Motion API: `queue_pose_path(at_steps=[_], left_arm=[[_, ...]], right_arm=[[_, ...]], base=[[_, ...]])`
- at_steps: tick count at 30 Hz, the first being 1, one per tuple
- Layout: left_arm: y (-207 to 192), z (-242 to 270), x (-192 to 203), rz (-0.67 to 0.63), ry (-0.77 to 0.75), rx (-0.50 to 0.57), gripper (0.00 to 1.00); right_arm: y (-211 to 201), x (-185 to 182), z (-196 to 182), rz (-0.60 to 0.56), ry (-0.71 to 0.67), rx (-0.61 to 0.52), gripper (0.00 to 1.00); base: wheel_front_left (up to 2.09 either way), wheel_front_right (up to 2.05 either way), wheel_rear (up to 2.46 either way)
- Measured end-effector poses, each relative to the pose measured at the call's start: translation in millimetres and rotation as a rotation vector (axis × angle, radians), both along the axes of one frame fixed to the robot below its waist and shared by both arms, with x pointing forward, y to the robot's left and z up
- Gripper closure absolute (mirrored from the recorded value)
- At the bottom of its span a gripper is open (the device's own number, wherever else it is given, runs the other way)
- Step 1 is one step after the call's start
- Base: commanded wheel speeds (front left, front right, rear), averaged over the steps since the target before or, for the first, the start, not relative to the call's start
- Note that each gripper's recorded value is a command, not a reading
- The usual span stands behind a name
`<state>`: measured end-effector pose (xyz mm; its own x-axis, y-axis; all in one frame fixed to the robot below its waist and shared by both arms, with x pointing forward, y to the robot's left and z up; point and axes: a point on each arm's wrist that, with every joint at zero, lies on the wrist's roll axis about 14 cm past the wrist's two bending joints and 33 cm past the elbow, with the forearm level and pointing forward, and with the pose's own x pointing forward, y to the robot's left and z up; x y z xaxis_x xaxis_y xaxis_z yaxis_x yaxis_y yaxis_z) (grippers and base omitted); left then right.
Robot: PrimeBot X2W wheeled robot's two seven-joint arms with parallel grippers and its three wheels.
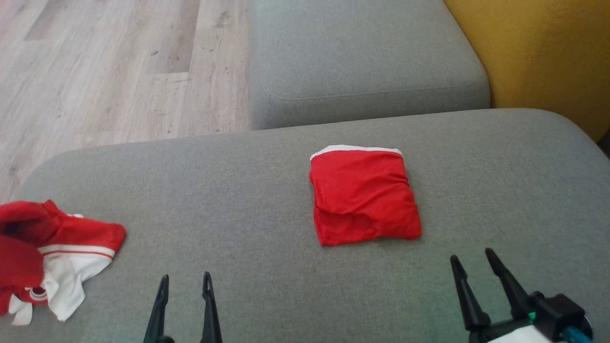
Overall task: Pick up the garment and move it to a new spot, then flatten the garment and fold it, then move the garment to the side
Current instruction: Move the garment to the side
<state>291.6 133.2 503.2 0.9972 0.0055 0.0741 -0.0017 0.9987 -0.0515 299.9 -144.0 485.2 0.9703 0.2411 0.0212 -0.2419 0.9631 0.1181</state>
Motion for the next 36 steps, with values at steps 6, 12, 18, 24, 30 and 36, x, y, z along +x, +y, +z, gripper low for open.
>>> queue_pose_path(at_steps=[6,12,18,24,30,36], left_arm=[[1.2,0.7,-0.1,-0.005,-0.004,0.005,0.0],[5.2,-0.8,-2.0,0.003,-0.001,0.013,0.0],[6.4,-1.6,-3.6,0.006,0.0,0.013,0.0],[8.4,-3.5,-4.5,0.008,0.005,0.014,0.0],[9.1,-4.1,-5.0,0.01,0.007,0.014,0.0],[10.7,-5.2,-6.8,0.017,0.009,0.021,0.0]], right_arm=[[-4.2,-0.5,-0.8,-0.016,0.002,0.002,0.0],[-3.7,-0.3,0.1,-0.022,0.0,0.012,0.0],[-7.3,0.3,1.0,-0.033,-0.004,0.01,0.0],[-7.5,0.7,2.0,-0.032,-0.008,0.004,0.0],[-6.0,0.9,1.3,-0.029,-0.006,0.003,0.0],[-2.8,1.8,-1.9,-0.024,0.006,0.01,0.0]], base=[[0.0,0.0,0.0],[0.0,0.0,0.0],[0.0,0.0,0.0],[0.0,0.0,0.0],[0.0,0.0,0.0],[0.0,0.0,0.0]])
